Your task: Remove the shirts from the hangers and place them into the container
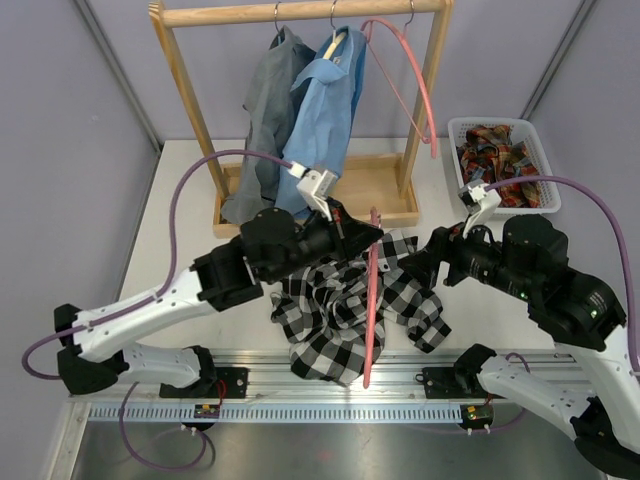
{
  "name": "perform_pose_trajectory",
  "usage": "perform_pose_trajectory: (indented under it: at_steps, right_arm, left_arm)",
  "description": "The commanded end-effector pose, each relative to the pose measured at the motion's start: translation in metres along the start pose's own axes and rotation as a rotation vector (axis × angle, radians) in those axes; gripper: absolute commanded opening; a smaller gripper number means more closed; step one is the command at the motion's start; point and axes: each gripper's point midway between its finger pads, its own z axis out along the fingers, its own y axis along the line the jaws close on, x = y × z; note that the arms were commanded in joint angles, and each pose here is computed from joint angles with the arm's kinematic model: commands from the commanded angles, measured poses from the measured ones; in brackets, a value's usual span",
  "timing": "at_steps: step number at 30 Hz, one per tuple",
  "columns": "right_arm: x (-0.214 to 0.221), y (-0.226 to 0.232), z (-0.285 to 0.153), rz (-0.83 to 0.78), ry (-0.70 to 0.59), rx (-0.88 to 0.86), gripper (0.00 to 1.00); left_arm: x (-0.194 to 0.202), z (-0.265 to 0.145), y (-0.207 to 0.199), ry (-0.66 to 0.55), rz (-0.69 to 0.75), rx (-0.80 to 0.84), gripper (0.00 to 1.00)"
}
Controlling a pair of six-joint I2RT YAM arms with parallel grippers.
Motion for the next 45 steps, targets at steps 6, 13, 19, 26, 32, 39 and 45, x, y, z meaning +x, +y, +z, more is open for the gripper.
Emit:
perform_pose_trajectory:
  at_steps: [6, 13, 19, 26, 32, 39, 45]
  right_arm:
    - [0.003, 0.000, -0.001, -0.004, 0.032, 0.010, 0.78]
    - [0.014, -0.009, 0.004, 0.018, 0.072, 0.050, 0.75]
    - [0.025, -0.016, 0.016, 0.051, 0.111, 0.084, 0.72]
    - [0.028, -0.024, 0.022, 0.063, 0.113, 0.126, 0.63]
    - [0.023, -0.034, 0.015, 0.048, 0.088, 0.184, 0.50]
    - [0.025, -0.040, 0.016, 0.043, 0.093, 0.211, 0.31]
    - [0.027, -0.047, 0.014, 0.037, 0.095, 0.251, 0.20]
  left_arm:
    - [-0.025, 0.058, -0.019, -0.131, 0.028, 0.044, 0.00]
    - [-0.038, 0.074, -0.022, -0.173, 0.033, 0.030, 0.00]
    - [-0.049, 0.086, -0.028, -0.208, 0.033, 0.032, 0.00]
    - [-0.051, 0.097, -0.033, -0.207, 0.030, 0.043, 0.00]
    - [-0.043, 0.092, -0.022, -0.185, 0.054, 0.007, 0.00]
    - [-0.040, 0.081, -0.015, -0.184, 0.061, -0.016, 0.00]
    - [-0.040, 0.073, -0.010, -0.182, 0.074, -0.035, 0.00]
